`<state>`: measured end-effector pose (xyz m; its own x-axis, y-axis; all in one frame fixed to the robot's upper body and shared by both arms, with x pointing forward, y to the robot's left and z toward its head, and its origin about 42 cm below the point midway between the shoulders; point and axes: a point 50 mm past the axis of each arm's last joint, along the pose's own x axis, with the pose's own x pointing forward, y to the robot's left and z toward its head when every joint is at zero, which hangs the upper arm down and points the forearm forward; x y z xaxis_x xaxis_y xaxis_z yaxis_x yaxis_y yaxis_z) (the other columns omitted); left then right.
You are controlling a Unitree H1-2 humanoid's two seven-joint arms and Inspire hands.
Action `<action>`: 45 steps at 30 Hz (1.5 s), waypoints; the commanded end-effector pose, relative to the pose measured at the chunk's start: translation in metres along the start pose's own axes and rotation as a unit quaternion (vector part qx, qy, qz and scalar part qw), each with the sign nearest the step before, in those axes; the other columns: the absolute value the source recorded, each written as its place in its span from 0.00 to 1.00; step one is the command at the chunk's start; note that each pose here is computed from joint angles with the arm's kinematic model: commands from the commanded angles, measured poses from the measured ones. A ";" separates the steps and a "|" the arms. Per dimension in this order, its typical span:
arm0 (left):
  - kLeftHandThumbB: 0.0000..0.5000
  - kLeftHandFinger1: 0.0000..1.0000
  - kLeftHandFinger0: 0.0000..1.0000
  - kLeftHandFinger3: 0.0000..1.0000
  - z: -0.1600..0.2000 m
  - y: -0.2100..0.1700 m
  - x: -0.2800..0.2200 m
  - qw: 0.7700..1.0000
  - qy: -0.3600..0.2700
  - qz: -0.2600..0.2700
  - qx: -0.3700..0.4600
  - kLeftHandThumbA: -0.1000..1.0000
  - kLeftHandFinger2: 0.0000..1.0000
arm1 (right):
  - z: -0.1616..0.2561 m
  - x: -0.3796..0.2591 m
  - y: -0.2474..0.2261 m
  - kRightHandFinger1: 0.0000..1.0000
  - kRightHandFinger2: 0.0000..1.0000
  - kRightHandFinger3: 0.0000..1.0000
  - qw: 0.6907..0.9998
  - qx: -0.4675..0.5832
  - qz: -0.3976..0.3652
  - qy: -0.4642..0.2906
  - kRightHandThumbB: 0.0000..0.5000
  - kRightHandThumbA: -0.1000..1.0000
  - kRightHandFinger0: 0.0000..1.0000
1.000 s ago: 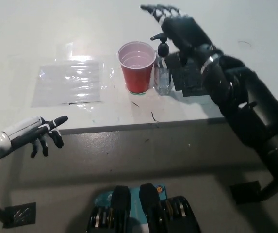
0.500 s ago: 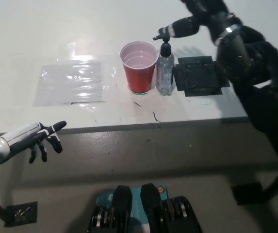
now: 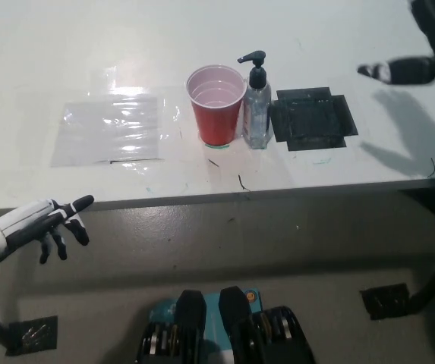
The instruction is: The robot uses its right hand to press the hand soap kept in the middle of the table to get liquid hand soap out
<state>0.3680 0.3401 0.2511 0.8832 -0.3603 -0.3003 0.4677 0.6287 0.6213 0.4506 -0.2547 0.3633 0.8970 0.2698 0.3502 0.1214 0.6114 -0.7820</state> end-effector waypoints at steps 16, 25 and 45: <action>0.47 0.32 0.20 0.73 0.006 0.013 -0.007 1.000 -0.010 0.027 0.008 1.00 0.47 | -0.083 -0.107 0.033 1.00 1.00 1.00 0.975 0.174 -0.040 0.131 0.83 1.00 1.00; 0.44 0.31 0.17 0.72 0.008 0.012 -0.007 1.000 -0.014 0.027 0.010 1.00 0.48 | -0.112 -0.153 0.056 1.00 1.00 1.00 0.953 0.241 -0.040 0.180 0.79 1.00 1.00; 0.46 0.31 0.18 0.73 0.013 0.017 -0.003 0.999 -0.019 0.038 0.011 1.00 0.49 | -0.134 -0.178 0.060 1.00 1.00 1.00 0.890 0.376 -0.074 0.246 0.52 1.00 1.00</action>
<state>0.3659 0.3390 0.2512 0.8881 -0.3575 -0.2889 0.4582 0.6389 0.6179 0.3480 -0.3604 0.1679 0.9951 -0.0955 -0.0255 0.0894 0.9796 -0.1801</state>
